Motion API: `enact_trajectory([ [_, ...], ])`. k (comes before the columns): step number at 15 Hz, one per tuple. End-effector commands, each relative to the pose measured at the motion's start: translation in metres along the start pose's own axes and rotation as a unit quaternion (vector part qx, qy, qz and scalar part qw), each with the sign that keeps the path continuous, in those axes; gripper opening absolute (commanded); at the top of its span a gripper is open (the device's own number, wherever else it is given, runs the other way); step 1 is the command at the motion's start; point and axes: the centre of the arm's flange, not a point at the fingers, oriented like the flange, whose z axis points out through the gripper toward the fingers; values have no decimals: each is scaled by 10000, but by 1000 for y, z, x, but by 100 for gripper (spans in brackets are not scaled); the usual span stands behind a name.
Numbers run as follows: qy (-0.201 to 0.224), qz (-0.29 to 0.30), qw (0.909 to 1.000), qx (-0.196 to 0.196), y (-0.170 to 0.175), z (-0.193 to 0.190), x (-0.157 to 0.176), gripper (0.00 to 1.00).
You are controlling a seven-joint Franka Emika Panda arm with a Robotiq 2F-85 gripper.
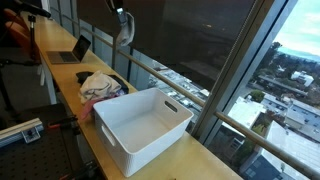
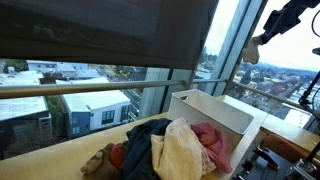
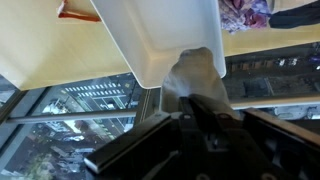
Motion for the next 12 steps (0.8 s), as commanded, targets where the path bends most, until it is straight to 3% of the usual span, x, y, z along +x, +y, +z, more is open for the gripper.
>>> enact_trajectory([
  [1, -287, -130, 9995, 20, 11, 13, 56, 2],
  [6, -767, -195, 9967, 166, 16, 80, 85, 2],
  [12, -1999, -8, 9785, 512, 36, 176, 54, 2],
])
